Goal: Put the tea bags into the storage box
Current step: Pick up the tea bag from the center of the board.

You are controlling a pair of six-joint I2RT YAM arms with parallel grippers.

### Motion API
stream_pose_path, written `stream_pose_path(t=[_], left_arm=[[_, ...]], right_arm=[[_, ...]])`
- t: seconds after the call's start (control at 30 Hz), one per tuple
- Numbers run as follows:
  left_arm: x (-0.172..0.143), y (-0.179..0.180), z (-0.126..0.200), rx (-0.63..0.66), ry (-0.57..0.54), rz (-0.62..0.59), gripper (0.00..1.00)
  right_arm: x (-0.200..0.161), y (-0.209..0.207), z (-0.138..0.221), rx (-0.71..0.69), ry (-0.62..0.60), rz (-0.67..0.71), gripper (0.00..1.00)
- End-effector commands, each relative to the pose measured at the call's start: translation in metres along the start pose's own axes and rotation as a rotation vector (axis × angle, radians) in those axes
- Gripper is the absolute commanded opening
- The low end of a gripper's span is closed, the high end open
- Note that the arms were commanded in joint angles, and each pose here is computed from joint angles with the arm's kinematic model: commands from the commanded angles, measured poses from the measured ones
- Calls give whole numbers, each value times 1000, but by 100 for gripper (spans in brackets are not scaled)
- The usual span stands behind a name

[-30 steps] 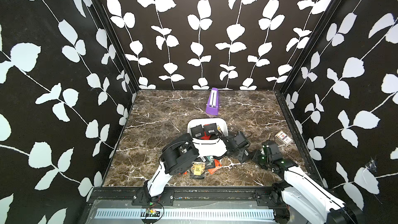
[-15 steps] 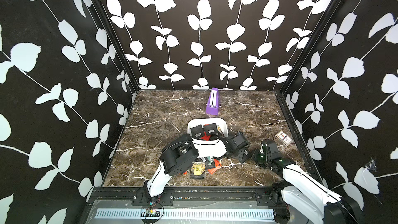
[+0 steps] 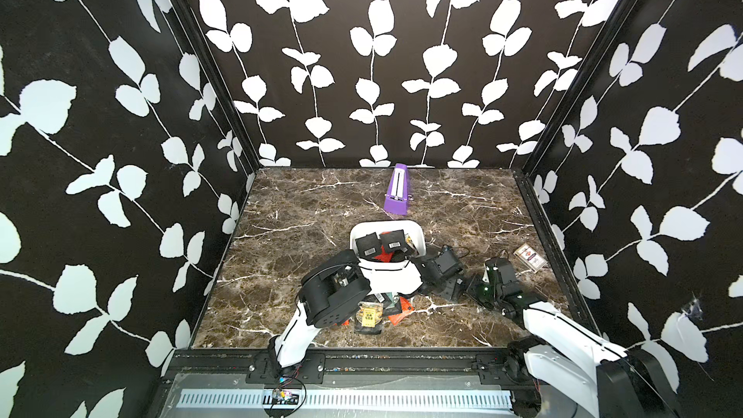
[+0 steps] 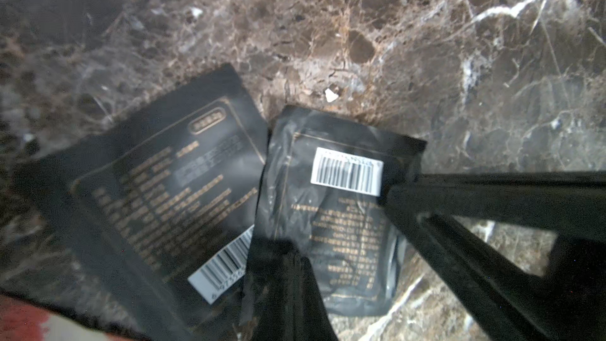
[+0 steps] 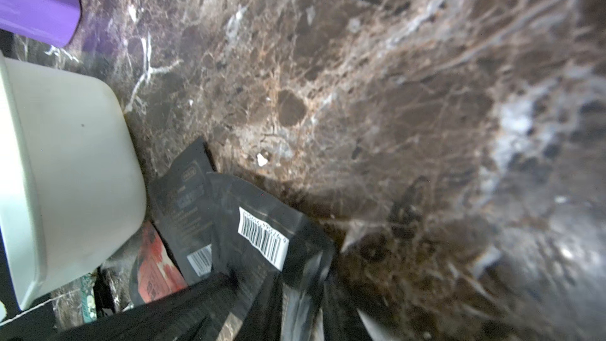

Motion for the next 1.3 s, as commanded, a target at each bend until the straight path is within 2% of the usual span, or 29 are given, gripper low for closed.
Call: stream_pose_path(t=[0.0, 0.2, 0.53, 0.97, 1.1, 1.27], left_arm=[[-33, 25, -5, 90, 113, -2, 0], [-33, 26, -6, 91, 112, 0, 0], [-34, 24, -7, 82, 117, -1, 0], [-30, 23, -3, 77, 105, -10, 0], [-10, 12, 17, 42, 37, -31, 0], [37, 1, 71, -42, -127, -26, 0]], right_arm=[[-4, -11, -7, -13, -11, -41, 24], [-3, -10, -11, 9, -31, -73, 24], [-10, -4, -18, 10, -26, -41, 21], [-8, -2, -17, -17, -30, -5, 0], [-2, 2, -6, -26, -56, 24, 0], [11, 17, 22, -8, -126, 92, 0]])
Point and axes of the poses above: each gripper's point midway between its finger pads, its own z axis back along the fingers, its own y axis along the line the jaws close on, x = y × z, the point moved 3 cm from there along z, back along the fingers, and after that the axes turned 3 degrees about -z, right-handed, at the moved point
